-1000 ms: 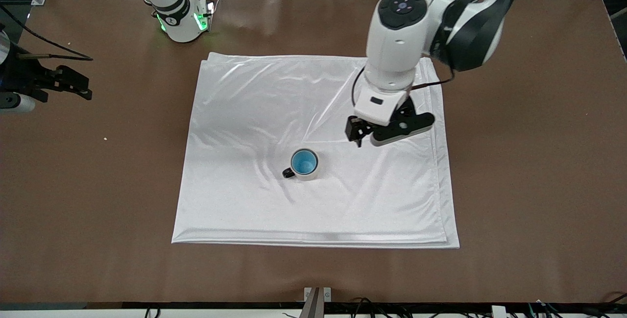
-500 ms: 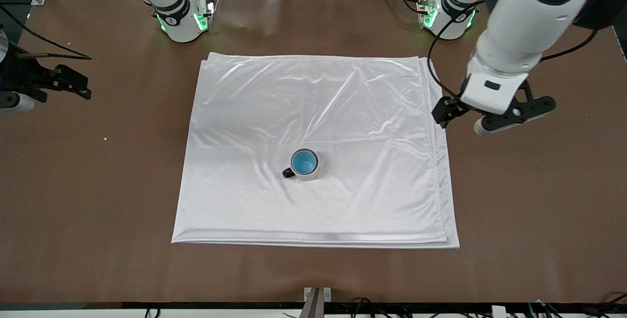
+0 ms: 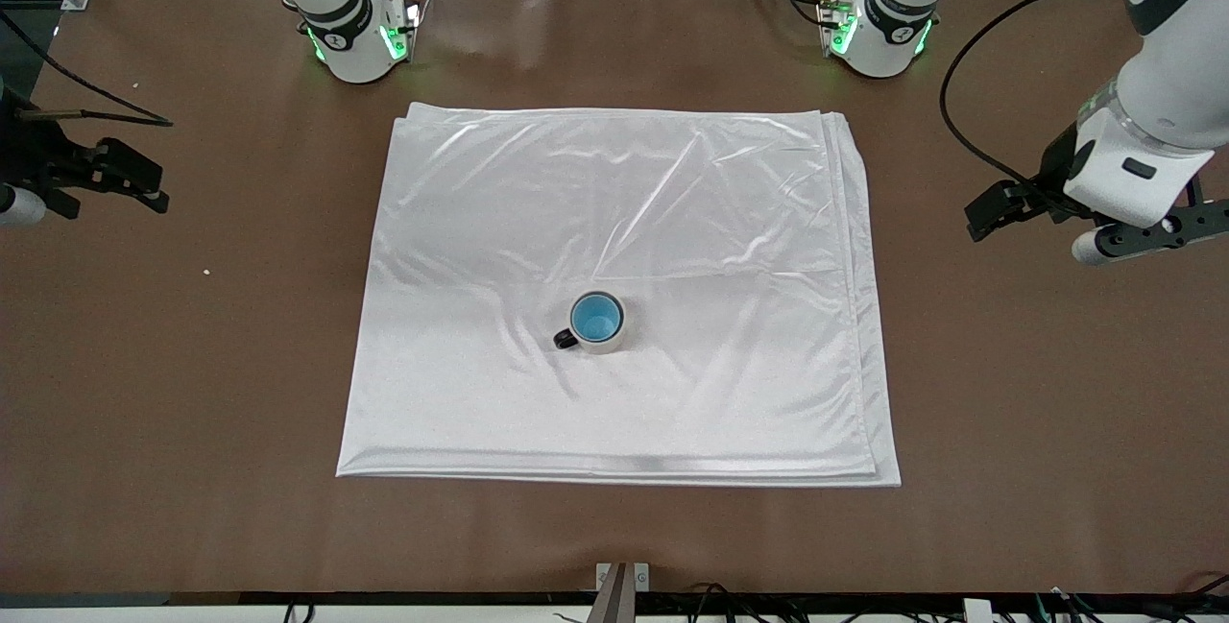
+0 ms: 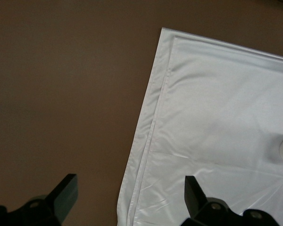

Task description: Place blue cup into white mug on cloth

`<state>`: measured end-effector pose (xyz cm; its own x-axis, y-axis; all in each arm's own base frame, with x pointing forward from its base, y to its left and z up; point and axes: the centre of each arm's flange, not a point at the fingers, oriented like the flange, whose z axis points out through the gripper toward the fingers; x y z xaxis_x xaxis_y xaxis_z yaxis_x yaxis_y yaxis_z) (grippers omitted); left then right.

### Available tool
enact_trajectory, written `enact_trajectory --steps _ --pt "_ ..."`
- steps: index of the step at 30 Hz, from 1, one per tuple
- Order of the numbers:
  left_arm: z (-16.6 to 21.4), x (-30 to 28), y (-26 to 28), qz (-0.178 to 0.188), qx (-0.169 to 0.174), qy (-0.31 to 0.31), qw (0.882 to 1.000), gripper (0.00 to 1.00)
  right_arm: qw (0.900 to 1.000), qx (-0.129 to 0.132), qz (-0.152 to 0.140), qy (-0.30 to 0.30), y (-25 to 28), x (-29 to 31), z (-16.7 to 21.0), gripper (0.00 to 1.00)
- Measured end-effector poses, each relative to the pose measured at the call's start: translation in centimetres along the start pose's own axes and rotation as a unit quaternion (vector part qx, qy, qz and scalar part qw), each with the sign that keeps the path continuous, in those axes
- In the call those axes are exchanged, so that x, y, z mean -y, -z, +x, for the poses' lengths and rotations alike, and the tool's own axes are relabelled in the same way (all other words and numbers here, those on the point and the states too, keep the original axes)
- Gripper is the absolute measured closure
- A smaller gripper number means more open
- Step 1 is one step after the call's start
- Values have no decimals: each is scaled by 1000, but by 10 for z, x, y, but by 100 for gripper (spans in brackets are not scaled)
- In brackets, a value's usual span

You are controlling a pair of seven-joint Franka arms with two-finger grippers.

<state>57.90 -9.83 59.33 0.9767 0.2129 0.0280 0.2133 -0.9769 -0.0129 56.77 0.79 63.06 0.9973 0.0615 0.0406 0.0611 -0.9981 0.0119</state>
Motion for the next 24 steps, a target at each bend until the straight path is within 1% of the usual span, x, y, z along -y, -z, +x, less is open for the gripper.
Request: enact_trajectory --steps 5,13,24 --pt "2 22 -10 -11 -2 -6 1000 0 1000 -3 0 -2 0 -2 1 0" --pt "-1 39 -18 -9 1 -3 1000 0 1000 1 0 -5 -3 -5 0 0" --pt "3 55 -19 -9 1 -10 1000 0 1000 4 4 -13 -3 -13 -1 0"
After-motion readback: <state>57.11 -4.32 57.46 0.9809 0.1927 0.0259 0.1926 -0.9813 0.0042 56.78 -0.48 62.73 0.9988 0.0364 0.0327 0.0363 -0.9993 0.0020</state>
